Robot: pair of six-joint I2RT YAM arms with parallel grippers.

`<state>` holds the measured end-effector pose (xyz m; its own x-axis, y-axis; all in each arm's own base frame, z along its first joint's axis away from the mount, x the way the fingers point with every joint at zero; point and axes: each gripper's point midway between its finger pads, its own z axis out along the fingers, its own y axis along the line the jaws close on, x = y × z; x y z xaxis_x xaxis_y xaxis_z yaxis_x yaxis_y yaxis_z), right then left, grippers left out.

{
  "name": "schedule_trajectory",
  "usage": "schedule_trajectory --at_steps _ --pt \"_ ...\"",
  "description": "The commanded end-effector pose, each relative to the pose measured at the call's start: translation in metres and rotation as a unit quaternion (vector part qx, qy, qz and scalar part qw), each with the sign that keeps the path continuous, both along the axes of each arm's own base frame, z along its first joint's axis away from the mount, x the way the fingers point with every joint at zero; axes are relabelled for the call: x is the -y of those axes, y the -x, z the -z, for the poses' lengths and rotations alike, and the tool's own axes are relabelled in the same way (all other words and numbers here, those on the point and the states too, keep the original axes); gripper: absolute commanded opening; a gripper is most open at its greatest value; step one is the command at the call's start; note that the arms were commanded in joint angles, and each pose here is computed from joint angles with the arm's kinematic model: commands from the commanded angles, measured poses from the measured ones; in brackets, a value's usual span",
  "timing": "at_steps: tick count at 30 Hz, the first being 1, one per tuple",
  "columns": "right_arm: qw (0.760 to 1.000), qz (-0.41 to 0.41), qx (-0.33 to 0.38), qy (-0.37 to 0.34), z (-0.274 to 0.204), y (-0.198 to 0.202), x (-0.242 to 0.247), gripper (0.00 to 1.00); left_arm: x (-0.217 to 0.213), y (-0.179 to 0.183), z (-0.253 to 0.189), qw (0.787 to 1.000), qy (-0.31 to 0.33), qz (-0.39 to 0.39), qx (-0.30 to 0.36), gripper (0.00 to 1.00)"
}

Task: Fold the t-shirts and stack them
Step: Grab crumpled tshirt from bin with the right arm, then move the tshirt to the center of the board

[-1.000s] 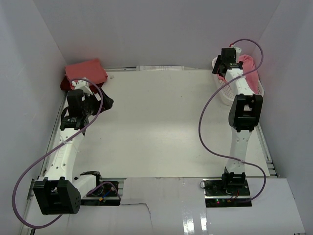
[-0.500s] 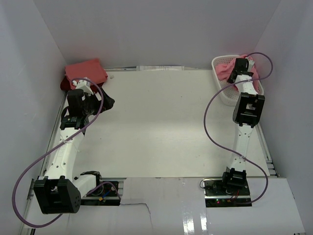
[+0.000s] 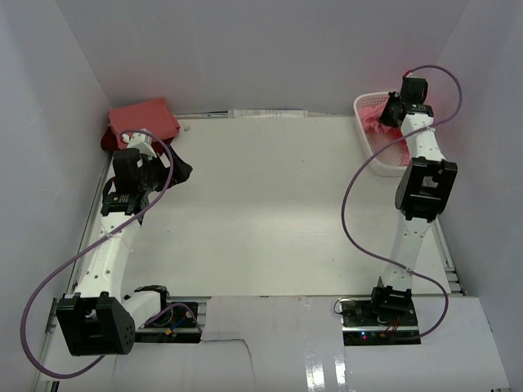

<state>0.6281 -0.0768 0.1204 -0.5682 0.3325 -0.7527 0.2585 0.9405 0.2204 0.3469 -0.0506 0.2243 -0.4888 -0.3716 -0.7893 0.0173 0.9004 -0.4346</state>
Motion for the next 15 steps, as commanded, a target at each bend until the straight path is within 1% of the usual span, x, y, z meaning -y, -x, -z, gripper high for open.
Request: schedule_trajectory --at_steps 1,2,3,4,5,6,7,8,9,11,12,13,14,15 --pt "0.970 -0.166 0.179 0.013 -0.217 0.060 -0.119 0.08 0.003 0.004 -0.006 1.000 -0.003 0.010 0.017 0.98" --pt "0.965 -0.204 0.164 0.020 -0.211 0.080 -0.147 0.08 0.003 0.004 -0.007 1.000 -0.002 0.012 0.019 0.98" --pt "0.958 -0.235 0.165 0.018 -0.221 0.100 -0.168 0.08 0.003 0.004 -0.006 1.000 -0.002 0.012 0.019 0.98" --pt "0.951 -0.272 0.147 0.011 -0.219 0.125 -0.192 0.08 0.004 0.005 -0.009 1.000 -0.002 0.013 0.023 0.98" --pt "0.927 -0.333 0.172 0.011 -0.248 0.169 -0.236 0.08 0.003 0.005 -0.010 1.000 -0.002 0.012 0.024 0.98" --pt "0.921 -0.362 0.144 0.005 -0.226 0.195 -0.256 0.08 0.002 0.005 -0.011 1.000 -0.003 0.011 0.027 0.98" --pt "0.912 -0.386 0.138 -0.002 -0.222 0.219 -0.273 0.08 0.003 0.006 -0.012 1.000 -0.004 0.011 0.028 0.98" --pt "0.889 -0.427 0.162 -0.020 -0.240 0.261 -0.299 0.08 0.002 0.007 -0.013 0.999 -0.005 0.010 0.031 0.98" --pt "0.891 -0.436 0.117 -0.049 -0.204 0.283 -0.306 0.08 0.001 0.007 -0.014 0.999 -0.007 0.007 0.032 0.98" --pt "0.886 -0.448 0.092 -0.076 -0.187 0.318 -0.307 0.08 -0.001 0.009 -0.017 0.999 -0.009 0.002 0.038 0.98" --pt "0.895 -0.435 0.061 -0.080 -0.167 0.325 -0.301 0.08 -0.004 0.010 -0.018 0.999 -0.013 -0.007 0.039 0.98" --pt "0.905 -0.420 0.010 -0.070 -0.125 0.333 -0.291 0.08 -0.006 0.010 -0.018 0.999 -0.014 -0.012 0.039 0.98" --pt "0.915 -0.399 -0.019 -0.052 -0.102 0.335 -0.280 0.08 -0.007 0.010 -0.021 0.999 -0.016 -0.016 0.043 0.98" --pt "0.918 -0.391 -0.042 -0.045 -0.083 0.338 -0.274 0.08 -0.009 0.011 -0.020 0.999 -0.017 -0.021 0.040 0.98"
